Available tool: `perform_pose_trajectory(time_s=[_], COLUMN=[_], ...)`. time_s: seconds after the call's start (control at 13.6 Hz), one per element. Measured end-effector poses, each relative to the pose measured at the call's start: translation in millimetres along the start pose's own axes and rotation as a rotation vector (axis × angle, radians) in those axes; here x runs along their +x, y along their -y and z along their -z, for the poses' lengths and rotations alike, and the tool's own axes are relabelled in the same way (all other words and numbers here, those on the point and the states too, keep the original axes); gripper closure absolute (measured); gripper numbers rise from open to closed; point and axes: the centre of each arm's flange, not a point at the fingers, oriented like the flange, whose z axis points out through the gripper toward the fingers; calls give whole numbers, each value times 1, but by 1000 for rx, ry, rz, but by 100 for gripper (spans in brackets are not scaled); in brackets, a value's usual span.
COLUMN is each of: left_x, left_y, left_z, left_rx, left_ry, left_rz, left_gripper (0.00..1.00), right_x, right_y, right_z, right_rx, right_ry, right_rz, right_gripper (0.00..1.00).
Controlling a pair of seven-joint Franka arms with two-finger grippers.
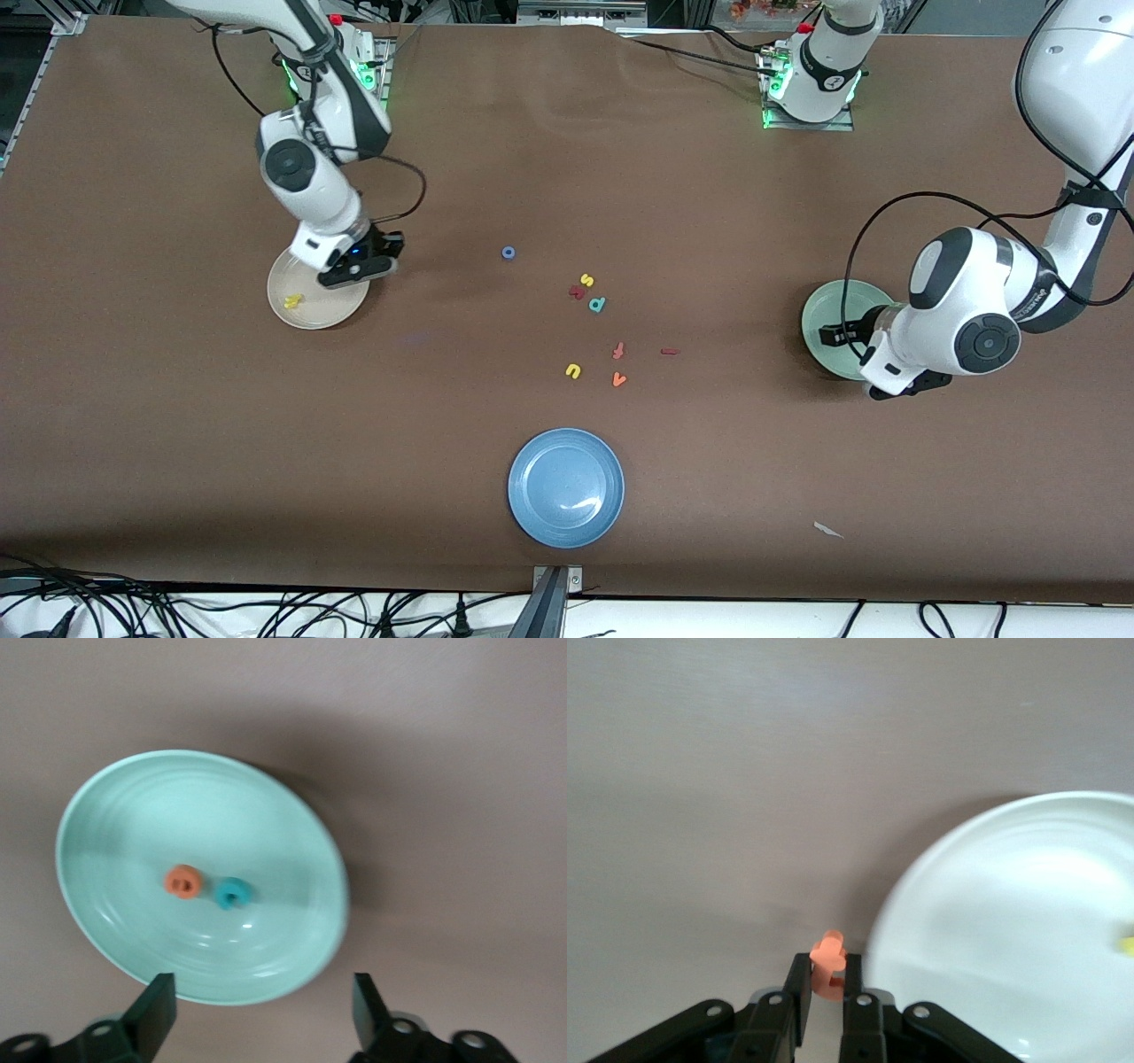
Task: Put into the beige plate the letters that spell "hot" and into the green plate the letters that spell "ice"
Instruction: 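Drop the c on the green plate while the right gripper carries the 3, then drop the 3 on the beige plate while the left gripper reaches the bar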
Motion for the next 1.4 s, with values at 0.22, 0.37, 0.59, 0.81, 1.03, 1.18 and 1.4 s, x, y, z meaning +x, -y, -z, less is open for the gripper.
perform_pose_trajectory(time_s=[0.22,0.37,0.59,0.81,1.03,1.18,1.4], left_x=[-28,-49,-69,-86,-89,-84,-82], left_y=[-60,-101,-148,-195,-224,-230,-237], left_z=[20,20,24,9,-32,-54,-75], left_rx=[-16,-37,-130,-208,-211,-205,-203], left_ry=[-33,-49,-85,-105,-136,-157,-161], left_rz=[160,287,484,649,745,773,794], left_gripper=[0,0,0,0,0,0,0], right_x=[9,6,5,6,9,16,25], right_y=[-52,-71,-70,-66,-43,-10,48], right_z=[13,13,12,12,12,18,25], right_rx=[-12,-15,-14,-11,13,25,38], right_ry=[44,53,61,61,55,41,24], right_rz=[46,48,50,55,28,-4,-93], right_gripper=[81,81,56,24,19,18,17])
